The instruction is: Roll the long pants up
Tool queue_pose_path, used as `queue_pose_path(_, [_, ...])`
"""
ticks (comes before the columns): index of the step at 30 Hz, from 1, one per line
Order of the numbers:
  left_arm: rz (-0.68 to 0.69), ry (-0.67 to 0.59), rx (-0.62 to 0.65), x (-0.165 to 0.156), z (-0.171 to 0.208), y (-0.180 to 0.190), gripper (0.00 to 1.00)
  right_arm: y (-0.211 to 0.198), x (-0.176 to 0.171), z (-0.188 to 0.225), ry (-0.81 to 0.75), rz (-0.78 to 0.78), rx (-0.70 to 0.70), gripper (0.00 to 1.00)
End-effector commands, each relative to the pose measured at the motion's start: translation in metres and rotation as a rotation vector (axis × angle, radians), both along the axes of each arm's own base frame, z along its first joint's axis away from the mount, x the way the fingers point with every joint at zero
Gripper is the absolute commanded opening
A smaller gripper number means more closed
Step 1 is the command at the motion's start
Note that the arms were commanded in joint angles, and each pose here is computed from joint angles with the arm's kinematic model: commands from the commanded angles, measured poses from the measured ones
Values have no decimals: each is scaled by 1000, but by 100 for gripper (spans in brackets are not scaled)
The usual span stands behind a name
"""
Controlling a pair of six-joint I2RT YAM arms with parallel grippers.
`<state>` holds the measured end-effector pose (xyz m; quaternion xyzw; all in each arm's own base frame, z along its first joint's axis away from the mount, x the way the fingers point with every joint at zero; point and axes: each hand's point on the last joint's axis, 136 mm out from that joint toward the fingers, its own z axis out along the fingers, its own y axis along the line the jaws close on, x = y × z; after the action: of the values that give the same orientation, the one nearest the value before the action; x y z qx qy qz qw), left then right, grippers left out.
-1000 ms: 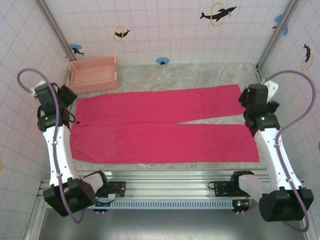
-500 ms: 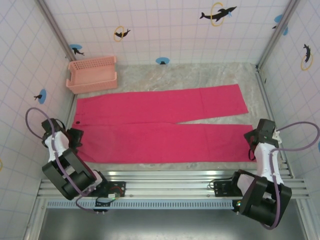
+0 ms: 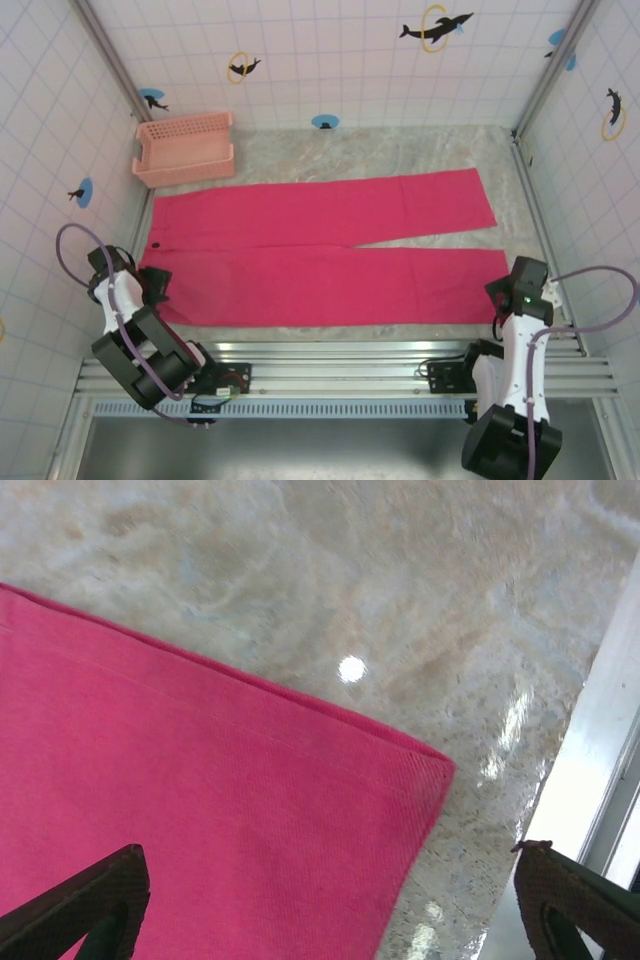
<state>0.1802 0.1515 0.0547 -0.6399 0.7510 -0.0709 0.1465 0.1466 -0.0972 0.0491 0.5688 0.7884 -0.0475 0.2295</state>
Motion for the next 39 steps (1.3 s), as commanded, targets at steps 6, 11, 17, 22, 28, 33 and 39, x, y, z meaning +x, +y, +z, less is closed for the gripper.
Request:
queue_pose_path(6, [-8, 55, 10, -16, -3, -1, 78, 12, -9, -40, 66, -19, 91, 91])
queue_pose_path(11, [1, 62, 1, -21, -12, -4, 78, 7, 7, -44, 41, -8, 96, 53])
queue_pose_path(17, [10, 72, -9, -27, -20, -6, 78, 6, 18, -44, 75, 33, 116, 0])
queue_pose_path(22, [11, 74, -16, -32, -20, -6, 78, 0, 25, -34, 53, 41, 83, 0])
queue_pose_path(28, [17, 83, 19, -41, -9, 0, 79, -3, 38, -27, 36, 61, 81, 0])
queue_pose_path(33, [40, 88, 22, -44, -18, 3, 77, 0, 45, -28, 29, 80, 91, 0])
queue_pose_path(39, [75, 113, -20, -49, -43, -4, 68, -2, 52, -17, 5, 97, 77, 0])
